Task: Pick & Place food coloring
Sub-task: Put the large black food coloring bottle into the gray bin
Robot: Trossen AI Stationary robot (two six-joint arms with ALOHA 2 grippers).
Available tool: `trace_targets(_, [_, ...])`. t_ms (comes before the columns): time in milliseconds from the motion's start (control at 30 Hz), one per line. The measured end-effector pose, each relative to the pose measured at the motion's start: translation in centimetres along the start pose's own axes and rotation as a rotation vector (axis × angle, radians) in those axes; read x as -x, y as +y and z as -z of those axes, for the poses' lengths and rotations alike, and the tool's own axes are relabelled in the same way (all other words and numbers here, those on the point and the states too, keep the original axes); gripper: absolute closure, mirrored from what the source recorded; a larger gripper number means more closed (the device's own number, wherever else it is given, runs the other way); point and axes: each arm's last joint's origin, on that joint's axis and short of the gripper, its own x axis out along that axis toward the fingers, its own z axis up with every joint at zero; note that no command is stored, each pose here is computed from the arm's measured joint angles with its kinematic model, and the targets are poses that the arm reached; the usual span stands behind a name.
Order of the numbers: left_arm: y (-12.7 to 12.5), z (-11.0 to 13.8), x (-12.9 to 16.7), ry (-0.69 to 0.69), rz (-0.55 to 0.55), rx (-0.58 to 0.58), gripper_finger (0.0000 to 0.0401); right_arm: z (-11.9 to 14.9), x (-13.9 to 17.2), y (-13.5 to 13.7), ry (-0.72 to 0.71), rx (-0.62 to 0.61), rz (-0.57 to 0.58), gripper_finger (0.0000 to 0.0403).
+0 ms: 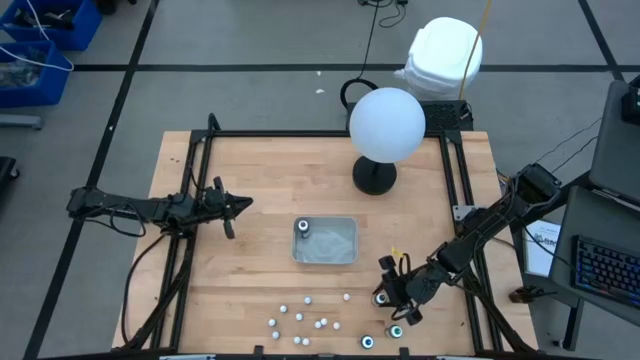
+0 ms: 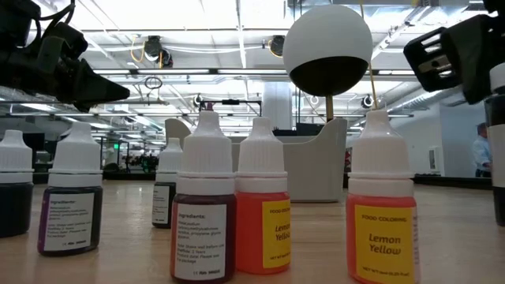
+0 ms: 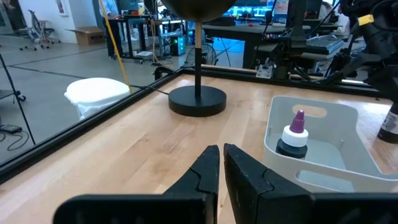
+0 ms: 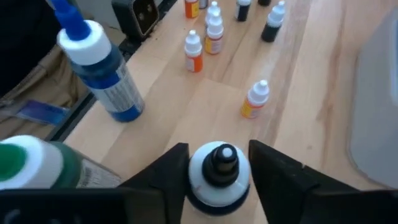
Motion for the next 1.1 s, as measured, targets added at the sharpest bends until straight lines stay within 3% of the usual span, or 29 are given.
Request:
trace_targets(133, [0.0, 0.0, 0.0, 0.000, 0.000, 0.000, 0.0368, 0.1, 0.0, 0.0, 0.008, -0.019, 0.002, 0.0290])
trace_targets(367, [0.0, 0.0, 0.0, 0.000, 0.000, 0.000, 0.0368, -0.7, 0.2, -0.4, 0.009, -0.018, 0.013, 0.0291])
trace_targets(633, [0.0, 0.0, 0.0, 0.000, 0.000, 0.001, 0.0368, -8.6, 3.5, -1.0, 0.082, 0.043, 0.127, 0.0291])
trace_targets(833, [0.0, 0.0, 0.0, -0.002, -0.017, 0.001, 0.0368, -14.7, 5.7, -3.9, -0.072, 0.063, 0.228, 0.0291])
trace_targets(967, [0.0, 0.0, 0.0, 0.000, -0.017, 0.000, 0.0368, -16.2, 4.9, -6.3, -0.087, 0.121, 0.275, 0.0291])
trace_targets(1100, [0.0, 0.0, 0.0, 0.001, -0.017, -0.016, 0.0368, -16.4, 2.2, -8.9, -0.097, 0.136, 0.330, 0.0291])
